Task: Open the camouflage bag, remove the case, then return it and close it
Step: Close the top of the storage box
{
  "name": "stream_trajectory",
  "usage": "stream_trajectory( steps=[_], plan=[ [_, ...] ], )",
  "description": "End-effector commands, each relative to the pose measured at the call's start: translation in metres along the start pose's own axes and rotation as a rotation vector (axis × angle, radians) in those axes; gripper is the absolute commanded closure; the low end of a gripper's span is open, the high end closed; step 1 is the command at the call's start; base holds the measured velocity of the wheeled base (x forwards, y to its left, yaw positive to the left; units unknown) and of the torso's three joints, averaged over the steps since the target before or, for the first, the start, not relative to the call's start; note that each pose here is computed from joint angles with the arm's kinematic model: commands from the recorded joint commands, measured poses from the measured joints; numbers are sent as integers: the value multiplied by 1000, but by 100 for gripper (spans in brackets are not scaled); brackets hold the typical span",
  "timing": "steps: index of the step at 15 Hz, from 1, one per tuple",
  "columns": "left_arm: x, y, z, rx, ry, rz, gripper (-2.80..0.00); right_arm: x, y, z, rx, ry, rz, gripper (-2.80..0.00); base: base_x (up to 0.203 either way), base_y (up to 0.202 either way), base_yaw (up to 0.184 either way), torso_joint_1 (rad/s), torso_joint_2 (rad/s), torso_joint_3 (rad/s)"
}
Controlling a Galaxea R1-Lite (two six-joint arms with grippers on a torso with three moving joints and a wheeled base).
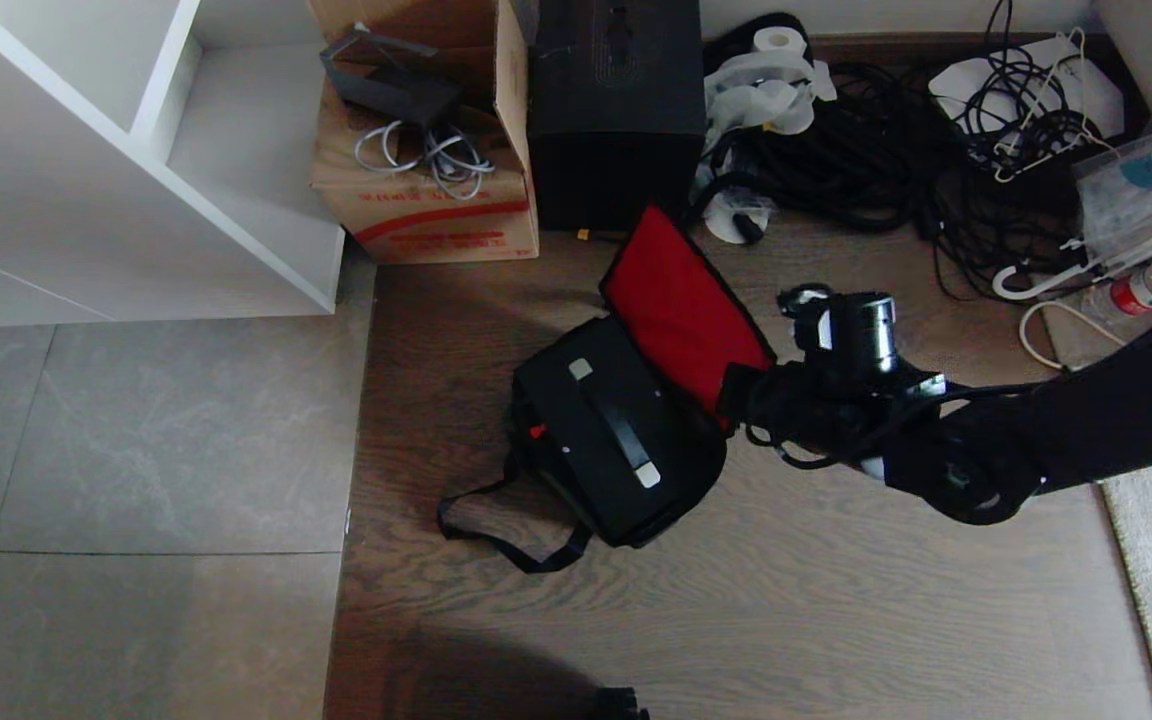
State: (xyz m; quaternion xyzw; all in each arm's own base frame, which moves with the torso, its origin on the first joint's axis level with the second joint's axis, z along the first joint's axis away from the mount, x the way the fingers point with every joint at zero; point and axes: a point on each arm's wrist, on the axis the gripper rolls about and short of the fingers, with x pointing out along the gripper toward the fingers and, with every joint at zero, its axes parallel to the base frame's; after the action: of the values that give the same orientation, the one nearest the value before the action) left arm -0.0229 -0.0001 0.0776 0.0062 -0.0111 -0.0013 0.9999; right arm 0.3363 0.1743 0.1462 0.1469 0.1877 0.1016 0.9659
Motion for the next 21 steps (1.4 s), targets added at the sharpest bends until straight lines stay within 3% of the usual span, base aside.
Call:
stream_trajectory(
  steps=[1, 7, 8, 12, 18, 21],
  plan=[
    [1, 0, -3, 0, 8, 0, 0, 2, -6, -26, -36, 79, -17, 0, 0, 0, 0, 0, 0, 0],
    [1, 0, -3, 0, 8, 0, 0, 12, -5, -37, -49, 93, -12, 0, 0, 0, 0, 0, 0, 0],
    [1, 0, -3, 0, 8, 0, 0, 12, -6, -38, -50, 96, -6, -280, 0, 0, 0, 0, 0, 0],
    [1, 0, -3, 0, 8, 0, 0, 12, -6, -44, -68, 107, -8, -280, 0, 0, 0, 0, 0, 0],
    [1, 0, -3, 0, 8, 0, 0, -5, -32, -90, -121, 291, -94, -280, 0, 0, 0, 0, 0, 0],
    [1, 0, -3, 0, 8, 0, 0, 9, -21, -84, -29, 254, -79, -280, 0, 0, 0, 0, 0, 0]
  ],
)
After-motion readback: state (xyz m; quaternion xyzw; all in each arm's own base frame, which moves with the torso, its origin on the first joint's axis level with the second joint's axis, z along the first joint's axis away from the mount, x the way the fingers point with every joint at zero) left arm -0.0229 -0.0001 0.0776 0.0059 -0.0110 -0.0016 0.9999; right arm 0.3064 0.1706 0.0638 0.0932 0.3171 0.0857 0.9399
